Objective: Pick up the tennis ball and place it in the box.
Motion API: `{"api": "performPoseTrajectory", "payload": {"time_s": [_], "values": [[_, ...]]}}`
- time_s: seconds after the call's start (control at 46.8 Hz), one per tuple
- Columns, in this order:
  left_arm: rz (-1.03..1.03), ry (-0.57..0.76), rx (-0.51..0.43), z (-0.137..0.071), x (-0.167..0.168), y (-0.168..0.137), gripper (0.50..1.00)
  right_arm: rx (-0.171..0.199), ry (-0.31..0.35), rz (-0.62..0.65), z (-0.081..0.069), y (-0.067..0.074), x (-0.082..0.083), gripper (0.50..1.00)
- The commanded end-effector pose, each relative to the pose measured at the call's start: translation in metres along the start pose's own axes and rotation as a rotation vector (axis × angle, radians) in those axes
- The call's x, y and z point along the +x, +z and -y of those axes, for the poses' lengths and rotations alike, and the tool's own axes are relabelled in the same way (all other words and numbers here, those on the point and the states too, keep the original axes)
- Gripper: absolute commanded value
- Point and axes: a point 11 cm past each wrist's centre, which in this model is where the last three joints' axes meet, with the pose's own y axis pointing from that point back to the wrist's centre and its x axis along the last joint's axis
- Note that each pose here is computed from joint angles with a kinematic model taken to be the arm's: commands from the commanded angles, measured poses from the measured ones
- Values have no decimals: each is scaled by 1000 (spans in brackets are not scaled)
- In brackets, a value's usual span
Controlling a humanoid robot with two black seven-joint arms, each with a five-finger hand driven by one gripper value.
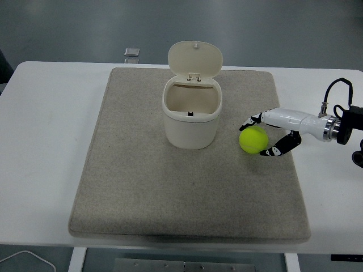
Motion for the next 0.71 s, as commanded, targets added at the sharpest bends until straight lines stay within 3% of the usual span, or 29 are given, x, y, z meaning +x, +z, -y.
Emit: {"api": "performPoseTrajectory", "payload": {"time_s": [0.0, 0.427, 0.684], "values": [[0, 0, 0, 0, 0, 0, 992, 9, -8, -13, 3, -3, -1, 707], [0, 0, 0, 0, 0, 0, 992, 13, -7, -18, -2, -1, 7, 535], [0, -1, 0, 0, 0, 0, 992, 43, -8, -13, -23, -1, 48, 519]]}}
